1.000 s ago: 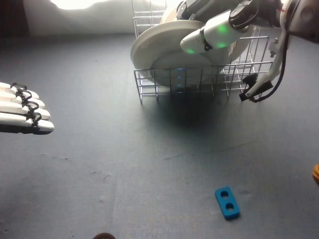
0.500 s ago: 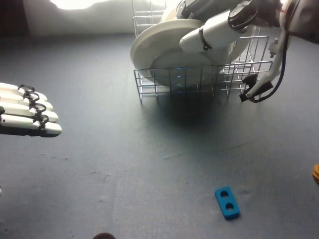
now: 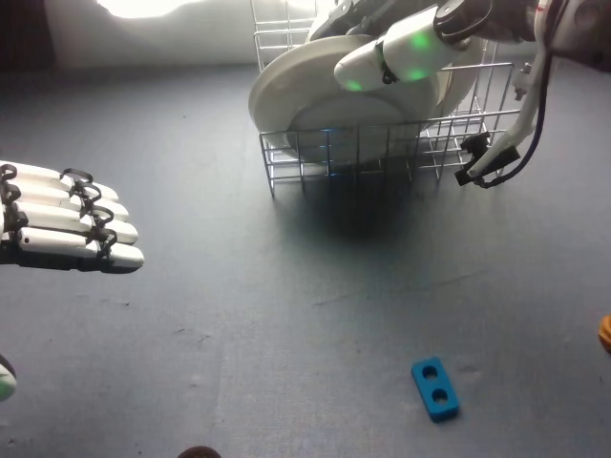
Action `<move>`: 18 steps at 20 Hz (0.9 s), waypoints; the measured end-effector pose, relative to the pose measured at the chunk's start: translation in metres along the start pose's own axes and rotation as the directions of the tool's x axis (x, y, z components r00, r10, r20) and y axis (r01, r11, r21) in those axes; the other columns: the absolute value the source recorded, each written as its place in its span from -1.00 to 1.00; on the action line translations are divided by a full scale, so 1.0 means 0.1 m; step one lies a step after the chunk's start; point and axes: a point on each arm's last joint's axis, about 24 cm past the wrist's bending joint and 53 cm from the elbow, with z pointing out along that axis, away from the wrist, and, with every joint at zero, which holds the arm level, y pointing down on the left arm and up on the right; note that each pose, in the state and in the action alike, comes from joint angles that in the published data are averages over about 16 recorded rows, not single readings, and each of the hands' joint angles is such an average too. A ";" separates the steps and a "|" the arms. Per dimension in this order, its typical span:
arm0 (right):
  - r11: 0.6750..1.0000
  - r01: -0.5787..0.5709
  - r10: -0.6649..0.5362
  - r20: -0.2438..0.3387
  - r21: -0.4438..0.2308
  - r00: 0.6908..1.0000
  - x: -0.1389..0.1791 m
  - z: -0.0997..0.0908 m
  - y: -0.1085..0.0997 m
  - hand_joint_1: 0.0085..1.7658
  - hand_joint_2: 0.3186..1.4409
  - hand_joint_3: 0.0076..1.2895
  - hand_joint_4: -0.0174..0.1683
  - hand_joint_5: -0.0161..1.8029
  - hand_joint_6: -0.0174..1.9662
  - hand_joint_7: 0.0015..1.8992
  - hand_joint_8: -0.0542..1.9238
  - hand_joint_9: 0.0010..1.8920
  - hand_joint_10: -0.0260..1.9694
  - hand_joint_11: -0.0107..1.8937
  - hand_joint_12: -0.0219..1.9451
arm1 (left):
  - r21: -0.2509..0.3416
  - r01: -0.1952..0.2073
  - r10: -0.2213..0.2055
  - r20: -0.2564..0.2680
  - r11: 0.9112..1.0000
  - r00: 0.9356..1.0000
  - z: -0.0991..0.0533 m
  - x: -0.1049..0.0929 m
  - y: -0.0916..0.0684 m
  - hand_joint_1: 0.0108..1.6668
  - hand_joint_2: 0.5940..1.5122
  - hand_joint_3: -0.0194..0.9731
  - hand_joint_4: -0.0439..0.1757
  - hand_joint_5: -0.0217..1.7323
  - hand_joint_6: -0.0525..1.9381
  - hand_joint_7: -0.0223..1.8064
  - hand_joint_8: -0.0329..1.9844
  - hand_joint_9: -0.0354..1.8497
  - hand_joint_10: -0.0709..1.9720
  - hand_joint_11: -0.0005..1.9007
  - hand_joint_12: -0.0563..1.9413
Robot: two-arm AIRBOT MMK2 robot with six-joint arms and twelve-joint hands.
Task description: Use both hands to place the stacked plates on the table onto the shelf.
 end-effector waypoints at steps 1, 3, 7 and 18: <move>1.000 -0.001 0.001 0.001 -0.004 1.000 0.00 0.00 0.02 0.40 0.30 -0.99 -0.86 0.00 -0.67 0.10 -0.80 0.14 -0.92 -0.28 0.11 | 0.005 -0.001 0.001 -0.001 1.000 1.000 0.01 0.00 -0.02 -0.99 0.08 -0.92 -0.58 -0.95 -0.94 -0.96 -0.97 -0.94 -0.98 -0.98 -0.93; 1.000 -0.002 0.002 0.004 -0.011 1.000 -0.01 0.00 0.05 0.40 0.28 -0.99 -0.86 0.02 -0.80 0.11 -0.90 0.14 -0.94 -0.29 0.10 | 0.013 -0.002 0.002 -0.002 1.000 1.000 0.01 0.01 -0.05 -0.99 0.08 -0.92 -0.58 -0.95 -0.94 -0.96 -0.97 -0.94 -0.98 -0.98 -0.93; 1.000 -0.003 0.003 0.006 -0.026 1.000 -0.02 0.01 0.12 0.39 0.27 -0.99 -0.85 0.04 -0.94 0.12 -0.93 0.14 -0.95 -0.30 0.09 | 0.026 -0.005 0.005 -0.004 1.000 1.000 0.03 0.01 -0.10 -0.99 0.07 -0.93 -0.59 -0.95 -0.94 -0.95 -0.97 -0.94 -0.98 -0.99 -0.93; 0.978 0.165 -0.165 0.008 -0.132 0.986 0.02 -0.09 0.57 0.39 0.29 -0.99 -0.85 0.05 -0.94 0.11 -0.93 0.13 -0.95 -0.31 0.09 | 0.058 -0.023 0.024 -0.004 0.998 1.000 0.06 0.01 -0.23 -0.99 0.08 -0.92 -0.59 -0.95 -0.94 -0.96 -0.97 -0.94 -0.98 -0.99 -0.93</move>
